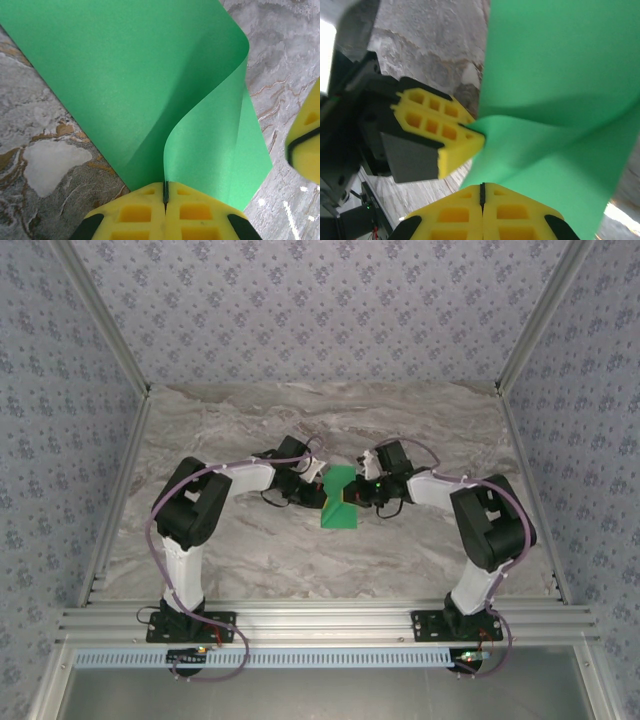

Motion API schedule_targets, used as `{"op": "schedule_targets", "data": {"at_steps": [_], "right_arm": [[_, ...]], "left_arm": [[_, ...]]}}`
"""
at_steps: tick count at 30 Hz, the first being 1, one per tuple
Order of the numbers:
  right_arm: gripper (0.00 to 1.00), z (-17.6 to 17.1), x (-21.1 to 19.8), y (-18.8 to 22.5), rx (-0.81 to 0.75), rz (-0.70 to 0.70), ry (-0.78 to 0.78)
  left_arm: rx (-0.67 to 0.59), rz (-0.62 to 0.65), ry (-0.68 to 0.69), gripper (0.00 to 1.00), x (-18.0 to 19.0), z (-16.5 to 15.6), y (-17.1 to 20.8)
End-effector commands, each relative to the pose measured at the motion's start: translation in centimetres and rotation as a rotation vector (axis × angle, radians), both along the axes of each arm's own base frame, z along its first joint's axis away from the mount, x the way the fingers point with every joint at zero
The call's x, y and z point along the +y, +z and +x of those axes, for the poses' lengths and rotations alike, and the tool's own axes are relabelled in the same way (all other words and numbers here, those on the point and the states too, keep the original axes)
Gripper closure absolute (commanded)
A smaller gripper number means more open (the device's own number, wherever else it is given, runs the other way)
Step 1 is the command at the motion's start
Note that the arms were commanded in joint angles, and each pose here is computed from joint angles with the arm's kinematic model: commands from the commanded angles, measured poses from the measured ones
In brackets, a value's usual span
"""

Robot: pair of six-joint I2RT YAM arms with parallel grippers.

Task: Fold a paper plane with a square sheet of paper (fold left side to right side)
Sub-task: Fold the triangle a second time at the center of the table.

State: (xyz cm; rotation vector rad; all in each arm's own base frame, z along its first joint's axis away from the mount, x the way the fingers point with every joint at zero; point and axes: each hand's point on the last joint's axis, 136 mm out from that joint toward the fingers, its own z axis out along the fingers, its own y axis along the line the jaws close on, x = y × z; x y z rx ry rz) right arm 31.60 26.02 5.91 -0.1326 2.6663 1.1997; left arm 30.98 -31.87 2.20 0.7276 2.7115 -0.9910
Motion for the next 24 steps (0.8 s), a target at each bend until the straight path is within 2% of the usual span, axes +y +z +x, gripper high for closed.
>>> {"op": "schedule_targets", "data": {"at_steps": [1, 24], "right_arm": [[0.96, 1.1, 1.3, 0.2, -0.008, 0.017, 0.004], [0.96, 1.2, 0.8, -3.2, 0.027, -0.116, 0.043]], "left_arm": [[0.016, 0.041, -0.005, 0.98, 0.4, 0.0, -1.1], [0.005, 0.057, -0.003, 0.98, 0.5, 0.4, -0.9]]}}
